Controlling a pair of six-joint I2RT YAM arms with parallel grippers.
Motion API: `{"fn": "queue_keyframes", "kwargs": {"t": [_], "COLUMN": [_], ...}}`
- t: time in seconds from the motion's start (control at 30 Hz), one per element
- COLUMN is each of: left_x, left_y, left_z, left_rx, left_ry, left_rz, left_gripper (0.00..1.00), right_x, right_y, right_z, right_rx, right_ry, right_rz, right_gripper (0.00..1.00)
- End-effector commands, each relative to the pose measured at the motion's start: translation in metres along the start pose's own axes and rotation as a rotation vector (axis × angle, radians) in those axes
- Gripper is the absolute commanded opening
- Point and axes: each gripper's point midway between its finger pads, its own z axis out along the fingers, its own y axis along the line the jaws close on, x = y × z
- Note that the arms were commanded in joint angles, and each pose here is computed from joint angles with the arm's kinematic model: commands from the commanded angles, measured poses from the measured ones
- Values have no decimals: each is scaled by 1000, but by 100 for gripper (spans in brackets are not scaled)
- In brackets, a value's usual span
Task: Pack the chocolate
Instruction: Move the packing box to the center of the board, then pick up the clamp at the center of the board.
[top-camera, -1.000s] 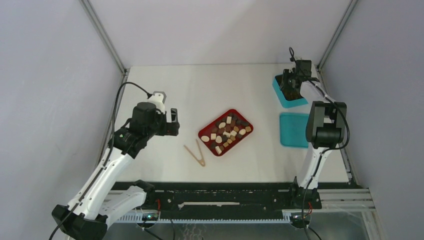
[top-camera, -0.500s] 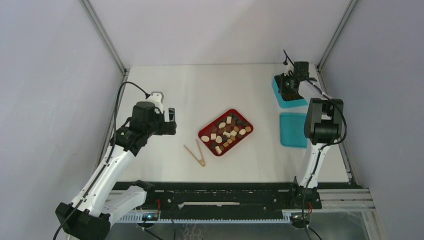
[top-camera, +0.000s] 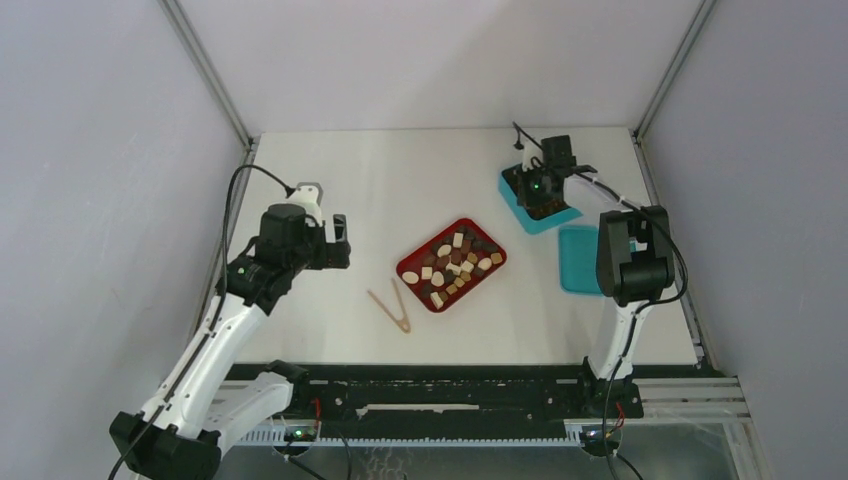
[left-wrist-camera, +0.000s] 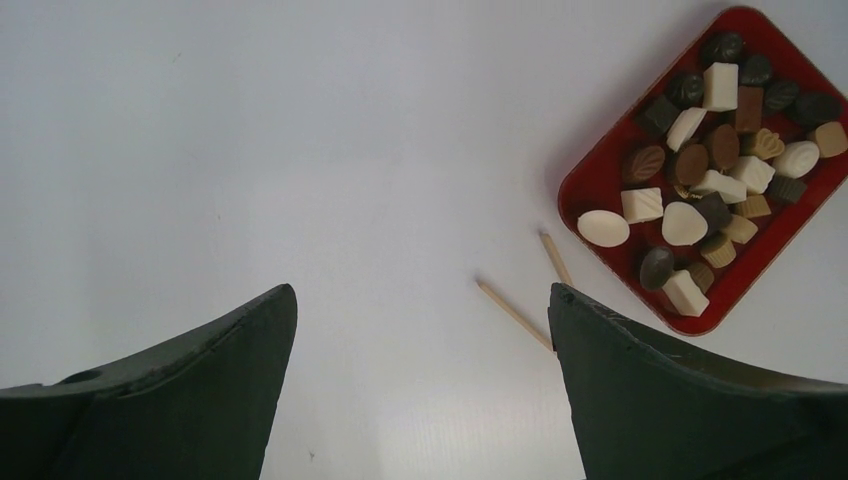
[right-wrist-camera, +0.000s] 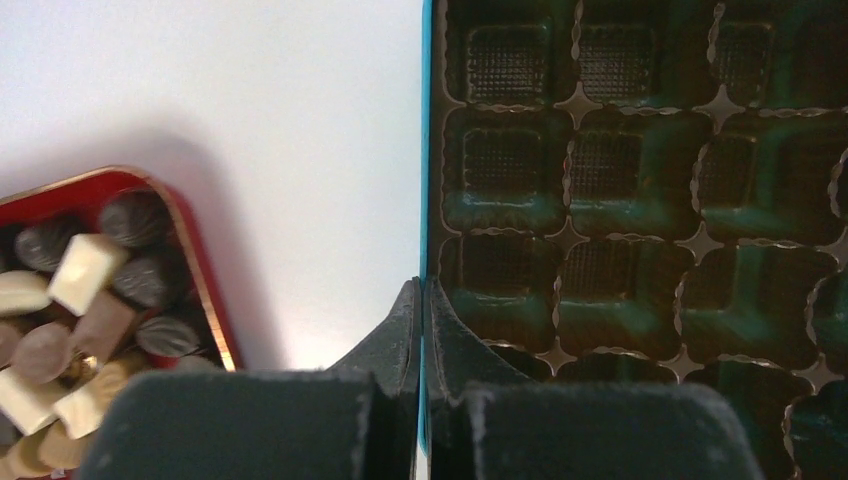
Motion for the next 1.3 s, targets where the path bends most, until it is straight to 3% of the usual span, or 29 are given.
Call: {"fn": "queue_keyframes", "kwargs": {"t": [0.0, 0.27, 0.63, 0.87, 1.27], "left_x": [-13, -17, -4, 18, 65], "left_y": [5, -4, -24, -30, -32], "left_z": [-10, -21, -9, 6, 39], "left_rx": [-17, 38, 111, 125, 0], "left_ry": [-84, -143, -57, -4, 131], "left_rz": [-56, -125, -260, -313, -363], "left_gripper": [100, 99, 100, 100, 90], "right_x": [8, 33, 46, 29, 8], "right_y": [36, 71, 98, 107, 112], "right_z": [-14, -18, -30, -46, -104], "right_rx": [-14, 8, 29, 66, 118], "right_ry": [50, 121, 108, 16, -295], "right_rz": [-11, 3, 24, 38, 149], "right_gripper": [0, 0, 1, 27, 54]}}
